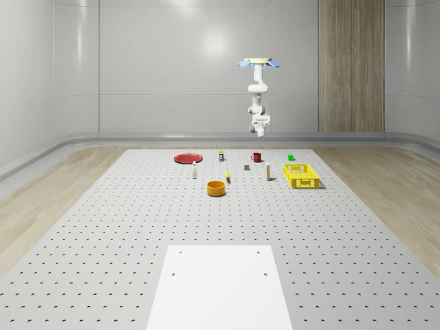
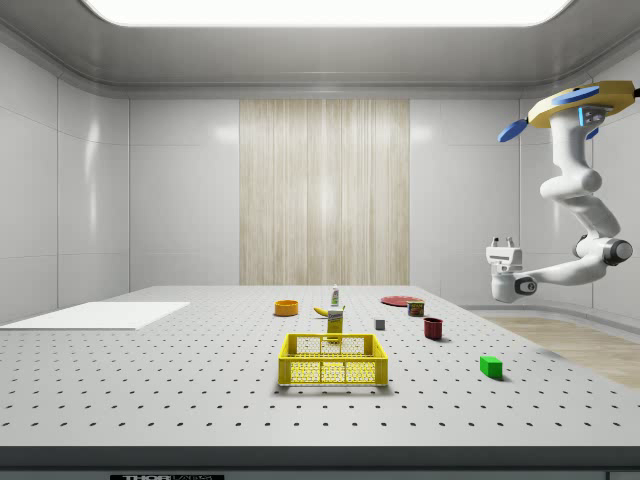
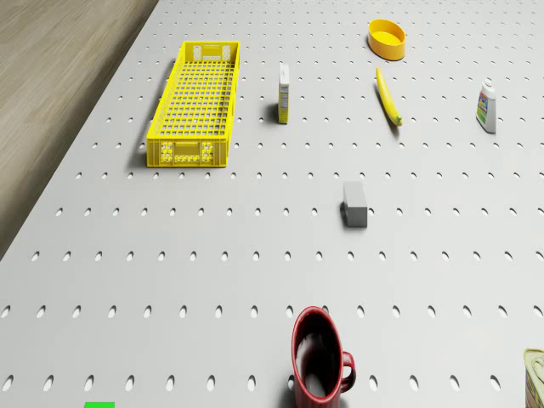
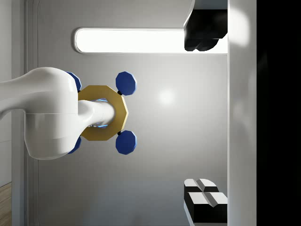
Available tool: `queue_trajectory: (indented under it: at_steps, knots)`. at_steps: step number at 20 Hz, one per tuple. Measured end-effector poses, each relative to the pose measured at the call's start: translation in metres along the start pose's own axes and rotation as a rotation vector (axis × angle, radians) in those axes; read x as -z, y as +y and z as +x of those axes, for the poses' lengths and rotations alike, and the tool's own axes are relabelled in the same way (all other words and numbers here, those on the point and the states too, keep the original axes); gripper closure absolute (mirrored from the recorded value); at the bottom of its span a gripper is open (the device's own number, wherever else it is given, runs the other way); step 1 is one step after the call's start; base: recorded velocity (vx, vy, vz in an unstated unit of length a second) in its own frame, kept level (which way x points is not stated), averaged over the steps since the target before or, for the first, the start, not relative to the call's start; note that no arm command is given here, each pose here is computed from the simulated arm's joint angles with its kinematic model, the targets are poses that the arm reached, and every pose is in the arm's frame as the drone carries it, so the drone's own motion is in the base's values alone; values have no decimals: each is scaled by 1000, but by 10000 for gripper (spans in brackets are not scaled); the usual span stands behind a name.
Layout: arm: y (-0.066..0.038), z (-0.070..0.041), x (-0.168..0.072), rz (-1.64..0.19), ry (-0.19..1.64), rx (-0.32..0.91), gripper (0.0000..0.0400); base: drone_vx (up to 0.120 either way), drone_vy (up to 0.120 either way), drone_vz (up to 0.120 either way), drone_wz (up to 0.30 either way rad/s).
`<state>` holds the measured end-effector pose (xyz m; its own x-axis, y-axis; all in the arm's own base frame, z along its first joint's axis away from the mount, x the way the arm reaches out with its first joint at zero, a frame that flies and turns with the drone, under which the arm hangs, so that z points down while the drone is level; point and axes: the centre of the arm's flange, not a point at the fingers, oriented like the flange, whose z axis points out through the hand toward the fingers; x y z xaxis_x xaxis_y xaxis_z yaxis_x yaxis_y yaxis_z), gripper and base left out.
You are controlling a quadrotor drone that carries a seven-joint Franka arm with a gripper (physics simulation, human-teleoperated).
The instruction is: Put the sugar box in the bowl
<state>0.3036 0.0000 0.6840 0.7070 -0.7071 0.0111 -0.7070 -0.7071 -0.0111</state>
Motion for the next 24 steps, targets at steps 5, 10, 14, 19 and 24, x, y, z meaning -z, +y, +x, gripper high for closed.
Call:
queue_trajectory:
  at_steps: [5, 10, 14, 19, 24]
  knots:
    - [0, 0, 6, 3, 3, 0, 0, 120, 0, 0, 0]
    - [0, 0, 8, 5, 6, 0, 0, 120, 0, 0, 0]
    - [0, 0, 8, 7, 8, 0, 0, 120, 0, 0, 0]
    - [0, 0, 8, 9, 11, 0, 0, 120, 0, 0, 0]
    - [0, -1, 8, 11, 15, 0, 0, 120, 0, 0, 0]
